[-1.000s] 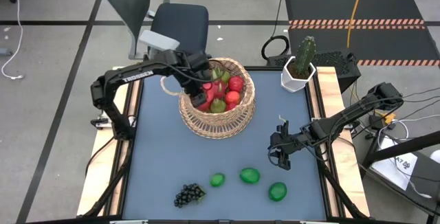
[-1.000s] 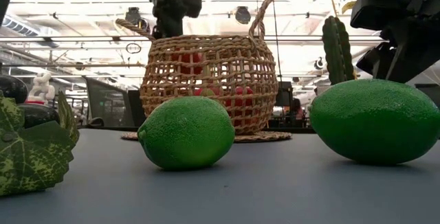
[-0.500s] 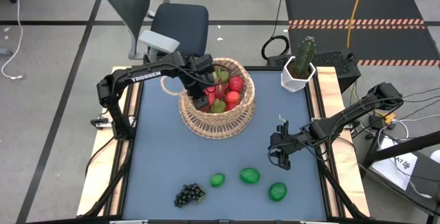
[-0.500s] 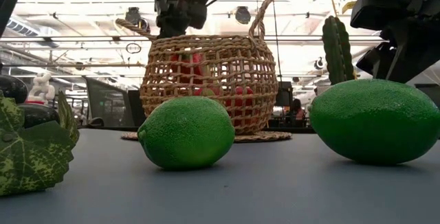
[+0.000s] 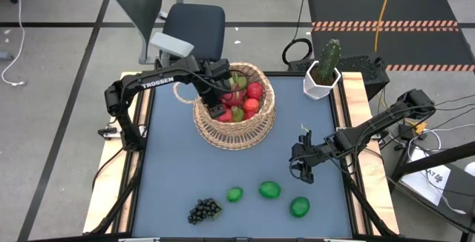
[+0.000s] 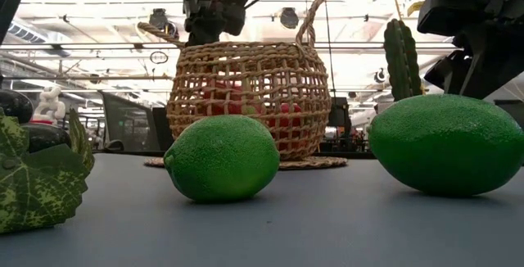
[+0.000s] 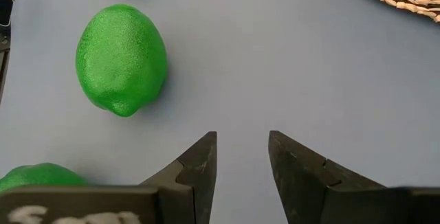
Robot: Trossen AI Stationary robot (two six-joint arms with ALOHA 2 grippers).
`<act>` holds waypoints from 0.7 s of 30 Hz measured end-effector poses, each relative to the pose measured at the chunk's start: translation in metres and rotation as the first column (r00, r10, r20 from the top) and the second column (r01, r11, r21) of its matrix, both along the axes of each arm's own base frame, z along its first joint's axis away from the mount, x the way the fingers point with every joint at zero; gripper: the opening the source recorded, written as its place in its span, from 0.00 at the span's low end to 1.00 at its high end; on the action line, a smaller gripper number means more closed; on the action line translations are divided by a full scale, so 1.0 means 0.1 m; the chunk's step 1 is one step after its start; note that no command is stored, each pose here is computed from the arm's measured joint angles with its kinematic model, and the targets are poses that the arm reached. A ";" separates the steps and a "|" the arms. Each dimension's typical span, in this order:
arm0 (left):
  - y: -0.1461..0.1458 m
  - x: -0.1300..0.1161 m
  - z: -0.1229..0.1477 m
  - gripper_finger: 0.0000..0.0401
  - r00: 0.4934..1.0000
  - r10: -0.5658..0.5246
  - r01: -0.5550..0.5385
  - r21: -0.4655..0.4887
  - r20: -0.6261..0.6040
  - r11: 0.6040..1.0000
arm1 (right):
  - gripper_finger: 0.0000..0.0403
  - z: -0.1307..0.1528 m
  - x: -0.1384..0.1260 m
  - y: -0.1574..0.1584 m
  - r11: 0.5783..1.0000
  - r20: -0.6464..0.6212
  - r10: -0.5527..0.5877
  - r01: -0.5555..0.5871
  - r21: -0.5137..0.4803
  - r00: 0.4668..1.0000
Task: Build produce basket
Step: Put the bell pepper into the basket, then put the lime into the basket
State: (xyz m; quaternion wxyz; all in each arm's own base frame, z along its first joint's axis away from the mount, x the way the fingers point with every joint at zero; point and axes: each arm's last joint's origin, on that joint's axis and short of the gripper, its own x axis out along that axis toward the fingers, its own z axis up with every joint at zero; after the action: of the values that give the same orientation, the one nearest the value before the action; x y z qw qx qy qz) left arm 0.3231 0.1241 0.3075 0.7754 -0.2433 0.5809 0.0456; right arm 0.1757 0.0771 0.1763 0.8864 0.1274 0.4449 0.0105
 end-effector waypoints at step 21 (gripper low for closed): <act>-0.15 -0.07 0.37 0.22 0.979 -0.026 0.003 0.114 0.200 0.993 | 0.31 0.00 0.00 0.00 1.000 0.000 0.000 0.000 -0.001 1.000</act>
State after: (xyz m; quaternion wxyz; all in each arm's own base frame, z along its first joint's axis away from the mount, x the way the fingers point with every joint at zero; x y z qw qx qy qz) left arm 0.3159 0.1091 0.3448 0.8431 -0.1980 0.4977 0.0481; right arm 0.1757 0.0770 0.1762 0.8866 0.1270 0.4447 0.0103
